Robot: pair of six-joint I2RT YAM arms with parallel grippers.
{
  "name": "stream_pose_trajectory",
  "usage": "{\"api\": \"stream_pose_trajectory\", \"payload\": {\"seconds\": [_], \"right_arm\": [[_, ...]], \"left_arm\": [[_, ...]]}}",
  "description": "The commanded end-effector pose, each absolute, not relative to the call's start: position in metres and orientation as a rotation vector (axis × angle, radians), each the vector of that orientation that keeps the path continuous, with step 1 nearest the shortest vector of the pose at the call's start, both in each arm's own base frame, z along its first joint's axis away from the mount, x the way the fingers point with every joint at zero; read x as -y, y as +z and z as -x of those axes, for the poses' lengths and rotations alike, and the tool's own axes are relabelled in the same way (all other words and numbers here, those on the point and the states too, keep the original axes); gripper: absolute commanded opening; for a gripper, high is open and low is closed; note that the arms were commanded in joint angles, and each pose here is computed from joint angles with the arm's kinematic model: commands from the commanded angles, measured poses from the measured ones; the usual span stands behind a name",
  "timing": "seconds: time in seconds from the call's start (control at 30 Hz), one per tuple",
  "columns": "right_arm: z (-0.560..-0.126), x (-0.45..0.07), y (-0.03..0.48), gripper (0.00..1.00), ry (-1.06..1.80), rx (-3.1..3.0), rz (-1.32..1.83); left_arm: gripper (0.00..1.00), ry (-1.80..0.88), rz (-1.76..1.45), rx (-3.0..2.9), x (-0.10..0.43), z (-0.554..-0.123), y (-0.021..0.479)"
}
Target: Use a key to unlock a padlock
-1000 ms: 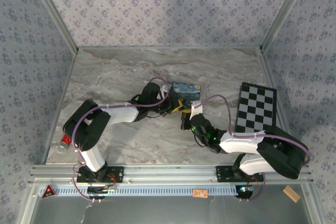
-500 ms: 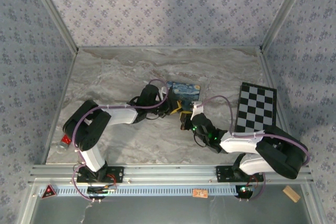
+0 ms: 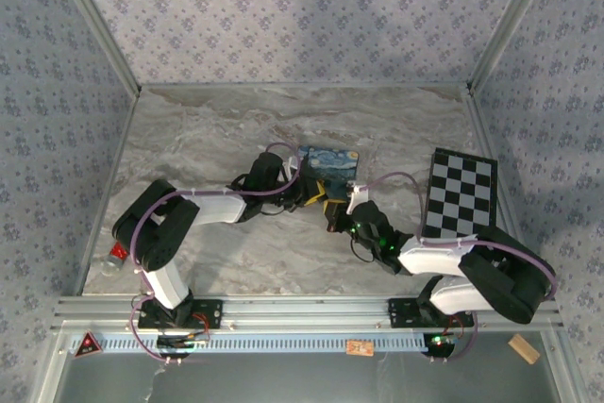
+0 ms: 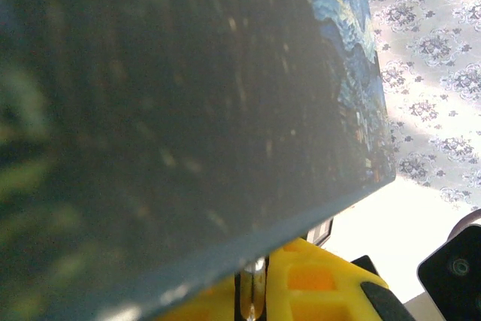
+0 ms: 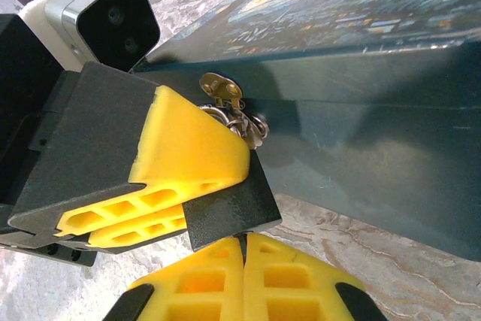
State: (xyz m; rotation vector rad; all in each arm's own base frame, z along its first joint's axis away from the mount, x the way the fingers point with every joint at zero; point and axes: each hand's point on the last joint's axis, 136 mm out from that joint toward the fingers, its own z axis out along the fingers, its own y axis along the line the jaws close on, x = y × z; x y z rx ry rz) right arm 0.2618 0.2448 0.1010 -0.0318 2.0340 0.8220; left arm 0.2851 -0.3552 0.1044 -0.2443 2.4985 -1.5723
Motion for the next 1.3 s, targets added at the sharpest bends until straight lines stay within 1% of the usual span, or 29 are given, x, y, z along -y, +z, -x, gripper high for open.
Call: {"api": "stream_pose_trajectory", "payload": {"seconds": [0.0,0.13,0.37,0.47,0.57,0.73,0.93,1.27], "right_arm": [[-0.264,-0.229,0.087,0.00,0.774,-2.071,0.004],[-0.263,-0.238,0.089,0.00,0.789,-2.077,0.082],[-0.270,-0.232,0.086,0.00,0.791,-2.082,0.062],[-0.266,-0.235,0.084,0.06,0.686,-2.065,0.183],[-0.261,-0.241,0.079,0.17,0.607,-2.058,0.317],[-0.265,-0.246,0.081,0.29,0.544,-2.036,0.389],[-0.272,-0.249,0.085,0.29,0.485,-2.022,0.395],[-0.277,-0.264,0.095,0.29,0.479,-1.981,0.455]], "left_arm": [[0.00,-1.608,0.238,-2.409,0.350,-0.297,0.130],[0.00,-1.604,0.248,-2.411,0.349,-0.299,0.130],[0.00,-1.619,0.241,-2.389,0.349,-0.302,0.140],[0.00,-1.608,0.251,-2.390,0.348,-0.303,0.140],[0.00,-1.603,0.264,-2.405,0.348,-0.304,0.136],[0.00,-1.621,0.255,-2.405,0.349,-0.303,0.140],[0.00,-1.609,0.241,-2.404,0.348,-0.301,0.146],[0.00,-1.617,0.222,-2.421,0.351,-0.295,0.145]]}}
